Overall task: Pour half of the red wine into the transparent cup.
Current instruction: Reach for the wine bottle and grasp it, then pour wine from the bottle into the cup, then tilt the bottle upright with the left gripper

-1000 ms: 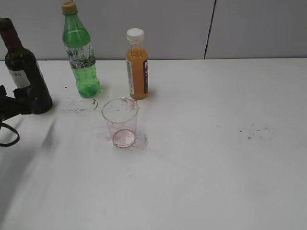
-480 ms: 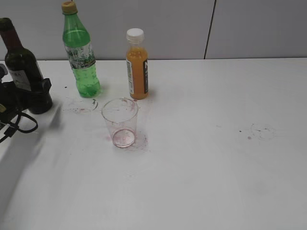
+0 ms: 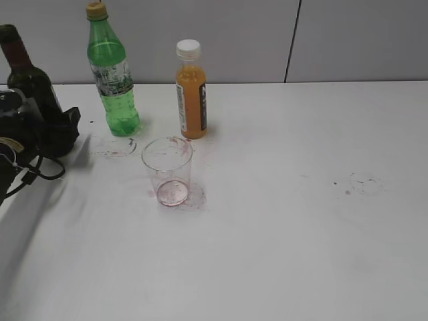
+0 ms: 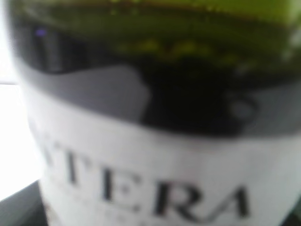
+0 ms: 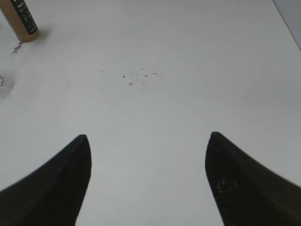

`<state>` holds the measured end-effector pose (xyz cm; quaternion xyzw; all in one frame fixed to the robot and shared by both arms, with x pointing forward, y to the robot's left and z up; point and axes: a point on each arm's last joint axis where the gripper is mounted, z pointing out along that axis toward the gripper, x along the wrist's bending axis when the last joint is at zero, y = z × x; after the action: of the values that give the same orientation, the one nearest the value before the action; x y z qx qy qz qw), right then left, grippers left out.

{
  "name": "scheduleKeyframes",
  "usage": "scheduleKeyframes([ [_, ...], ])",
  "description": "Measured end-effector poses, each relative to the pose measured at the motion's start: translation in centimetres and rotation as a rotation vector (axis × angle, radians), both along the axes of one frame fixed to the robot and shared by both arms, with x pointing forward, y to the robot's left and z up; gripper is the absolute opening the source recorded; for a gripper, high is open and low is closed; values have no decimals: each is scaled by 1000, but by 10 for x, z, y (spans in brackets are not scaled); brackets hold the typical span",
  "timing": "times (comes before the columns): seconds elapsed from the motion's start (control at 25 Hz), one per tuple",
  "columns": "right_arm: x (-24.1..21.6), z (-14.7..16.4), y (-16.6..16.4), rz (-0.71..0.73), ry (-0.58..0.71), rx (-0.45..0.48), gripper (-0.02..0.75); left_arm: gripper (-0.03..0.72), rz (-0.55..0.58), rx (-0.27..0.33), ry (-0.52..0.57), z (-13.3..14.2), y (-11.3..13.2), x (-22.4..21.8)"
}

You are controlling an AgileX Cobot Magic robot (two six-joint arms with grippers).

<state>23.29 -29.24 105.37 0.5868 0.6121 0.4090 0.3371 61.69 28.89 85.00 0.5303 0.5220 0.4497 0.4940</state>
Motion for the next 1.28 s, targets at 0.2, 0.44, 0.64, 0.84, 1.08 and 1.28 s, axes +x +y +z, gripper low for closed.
scheduleKeyframes([
  [0.2,0,0,0,0,0,0,571,656,1,0,3,-5,0,5],
  [0.44,0,0,0,0,0,0,571,554,2,-1,0,-5,0,5],
  [0.64,0,0,0,0,0,0,571,554,2,1,0,-5,0,5],
  [0.84,0,0,0,0,0,0,571,554,19,-1,5,-6,2,2],
  [1.08,0,0,0,0,0,0,571,552,85,23,63,5,6,-20],
  [1.28,0,0,0,0,0,0,571,547,101,82,93,25,4,-42],
])
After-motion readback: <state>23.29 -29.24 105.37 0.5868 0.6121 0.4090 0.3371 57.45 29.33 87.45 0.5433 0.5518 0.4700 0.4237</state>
